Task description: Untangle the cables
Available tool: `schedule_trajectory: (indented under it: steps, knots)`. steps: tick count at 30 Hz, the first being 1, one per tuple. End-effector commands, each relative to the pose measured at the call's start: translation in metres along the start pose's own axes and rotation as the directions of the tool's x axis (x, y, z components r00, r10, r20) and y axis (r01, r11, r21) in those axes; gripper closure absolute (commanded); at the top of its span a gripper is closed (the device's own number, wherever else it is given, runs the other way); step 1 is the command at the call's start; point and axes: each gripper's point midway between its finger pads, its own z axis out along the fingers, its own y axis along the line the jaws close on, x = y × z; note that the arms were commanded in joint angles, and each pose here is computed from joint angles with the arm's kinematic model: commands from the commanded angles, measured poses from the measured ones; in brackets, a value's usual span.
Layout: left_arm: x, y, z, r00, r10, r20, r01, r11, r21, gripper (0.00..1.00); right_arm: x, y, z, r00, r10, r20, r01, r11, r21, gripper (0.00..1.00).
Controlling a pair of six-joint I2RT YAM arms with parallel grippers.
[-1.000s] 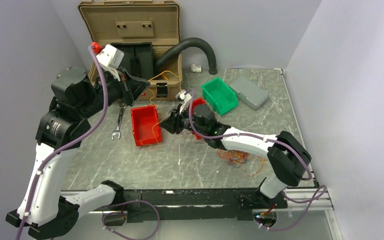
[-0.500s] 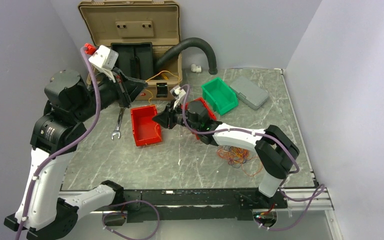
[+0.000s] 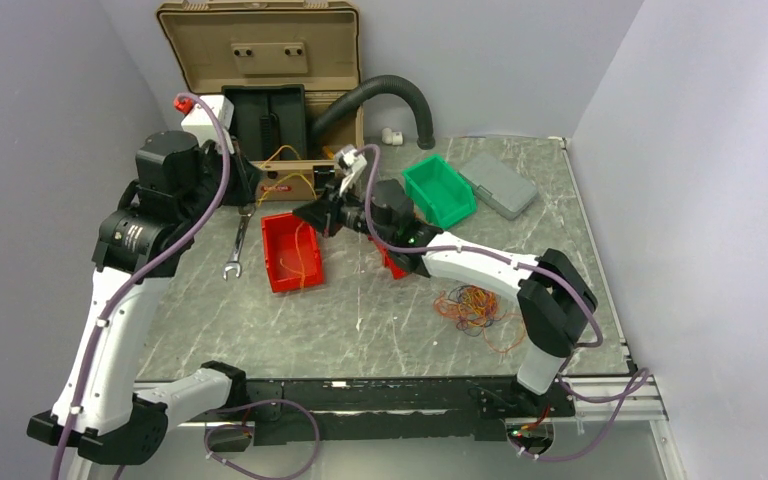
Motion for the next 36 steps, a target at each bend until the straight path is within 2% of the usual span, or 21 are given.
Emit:
schedule_trajectory:
  steps: [1,4,6,10,14,20,28,31,32,34,36]
  knots:
    - [-0.004,0.033,-0.007,0.999,-0.015,0.039,0.021,0.987,-0.157,1.0,-0.06,0.021,0.017,0.99,-0.074,0.117,0.079,0.996,-0.038,1.0]
    - [0.009,0.045,0.003,1.0,-0.03,0.003,0.03,0.982,-0.187,1.0,-0.063,0.014,0.031,0.987,-0.106,0.12,0.109,0.994,-0.017,1.0]
    - [0.027,0.062,0.015,0.997,-0.054,-0.058,0.038,0.967,-0.252,1.0,-0.06,0.003,0.04,0.984,-0.129,0.123,0.129,0.992,0.013,1.0]
    - [0.067,0.084,0.043,0.972,-0.154,-0.178,0.099,0.954,-0.284,1.0,-0.038,-0.026,0.062,0.98,-0.171,0.101,0.164,0.984,0.072,1.0]
    - [0.096,0.096,0.066,0.947,-0.23,-0.223,0.159,0.941,-0.298,1.0,-0.015,-0.053,0.078,0.977,-0.2,0.078,0.19,0.974,0.126,1.0]
    - [0.157,0.097,0.099,0.864,-0.333,-0.378,0.225,0.926,-0.302,1.0,0.018,-0.082,0.081,0.97,-0.243,0.004,0.238,0.953,0.189,1.0]
    - [0.212,0.117,0.114,0.786,-0.408,-0.464,0.212,0.883,-0.419,1.0,0.061,-0.089,0.073,0.983,-0.161,-0.086,0.174,0.97,0.172,0.99]
    - [0.219,0.12,0.119,0.773,-0.425,-0.47,0.21,0.872,-0.443,1.0,0.067,-0.083,0.072,0.982,-0.144,-0.119,0.161,0.976,0.147,0.9]
    - [0.22,0.12,0.121,0.773,-0.426,-0.469,0.21,0.871,-0.444,1.0,0.065,-0.08,0.071,0.983,-0.137,-0.122,0.154,0.978,0.141,0.82]
    - [0.222,0.12,0.124,0.769,-0.434,-0.47,0.211,0.865,-0.455,1.0,0.059,-0.074,0.068,0.984,-0.132,-0.119,0.147,0.98,0.133,0.6]
    - [0.222,0.12,0.128,0.77,-0.428,-0.474,0.201,0.867,-0.457,1.0,0.049,-0.068,0.063,0.986,-0.124,-0.107,0.138,0.981,0.133,0.51]
